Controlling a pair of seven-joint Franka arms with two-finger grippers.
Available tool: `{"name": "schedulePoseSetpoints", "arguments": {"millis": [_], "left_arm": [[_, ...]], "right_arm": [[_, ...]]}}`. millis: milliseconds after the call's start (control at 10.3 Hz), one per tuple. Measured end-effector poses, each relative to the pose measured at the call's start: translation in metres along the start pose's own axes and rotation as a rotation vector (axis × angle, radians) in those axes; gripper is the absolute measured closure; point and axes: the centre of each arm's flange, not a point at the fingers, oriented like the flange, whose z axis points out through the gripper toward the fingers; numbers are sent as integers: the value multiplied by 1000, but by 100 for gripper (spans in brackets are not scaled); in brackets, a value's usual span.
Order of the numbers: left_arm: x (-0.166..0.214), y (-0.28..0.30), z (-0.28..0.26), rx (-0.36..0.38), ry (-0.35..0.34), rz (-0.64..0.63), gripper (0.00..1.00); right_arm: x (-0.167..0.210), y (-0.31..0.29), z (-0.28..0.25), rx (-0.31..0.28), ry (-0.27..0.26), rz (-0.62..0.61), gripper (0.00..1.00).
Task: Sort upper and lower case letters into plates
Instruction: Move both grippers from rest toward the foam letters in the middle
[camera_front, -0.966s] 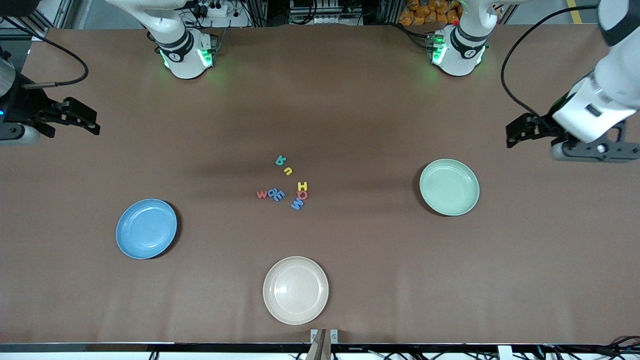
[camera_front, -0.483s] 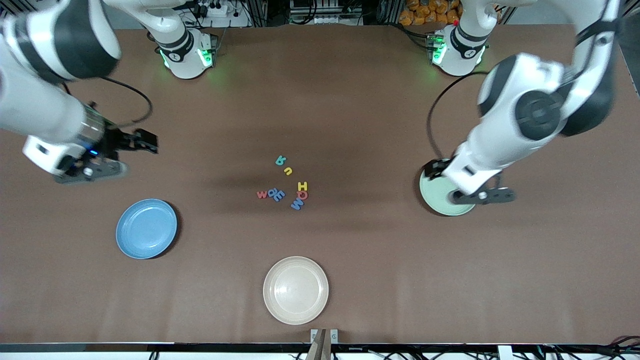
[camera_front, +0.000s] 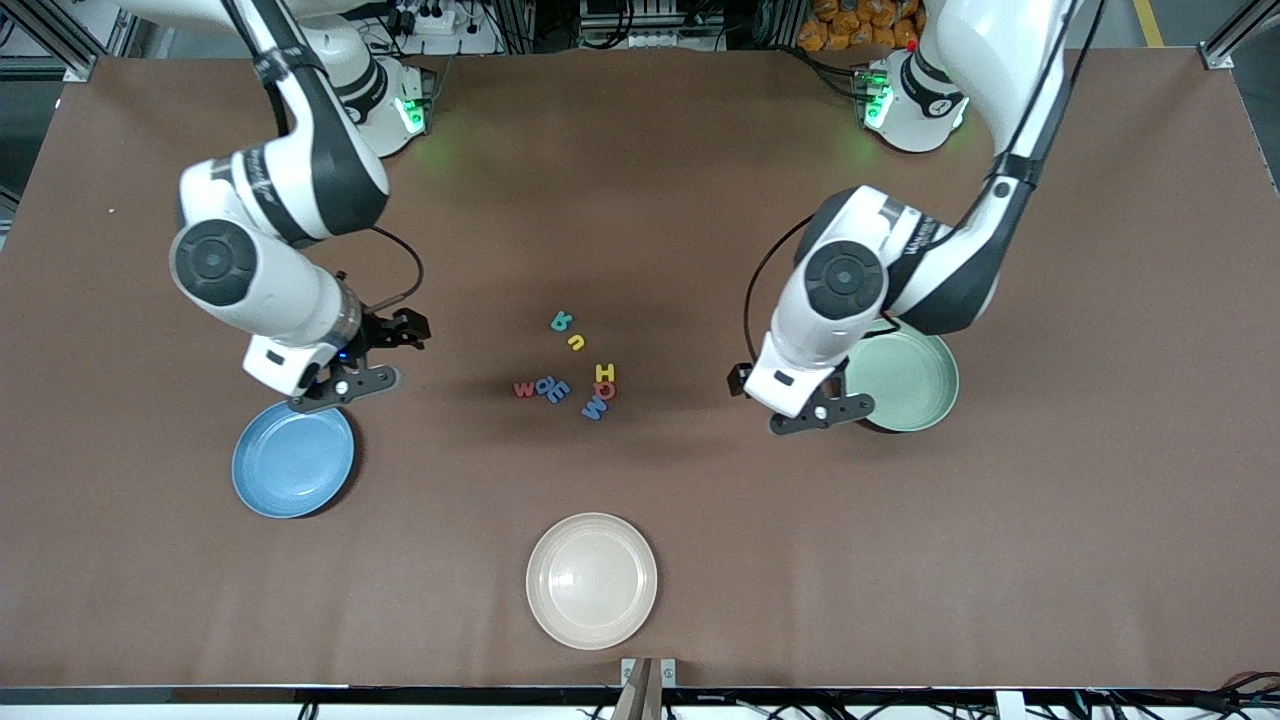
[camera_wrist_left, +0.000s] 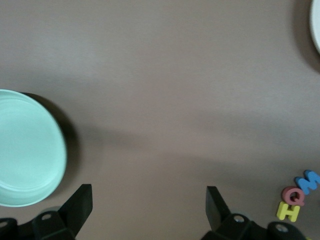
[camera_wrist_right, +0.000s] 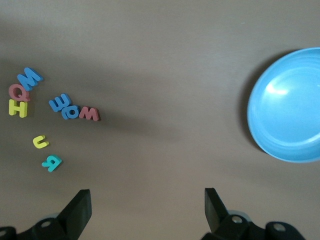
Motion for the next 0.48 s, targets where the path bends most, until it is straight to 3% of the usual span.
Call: {"name": "schedulePoseSetpoints", "arguments": {"millis": [290, 483], "left_arm": [[-16, 34, 28, -59, 32, -114, 0], [-36, 60, 51, -53, 35, -138, 0]], "right_arm": [[-2, -24, 64, 3, 65, -38, 0], [-1, -45, 97, 7, 92, -72, 0]]}}
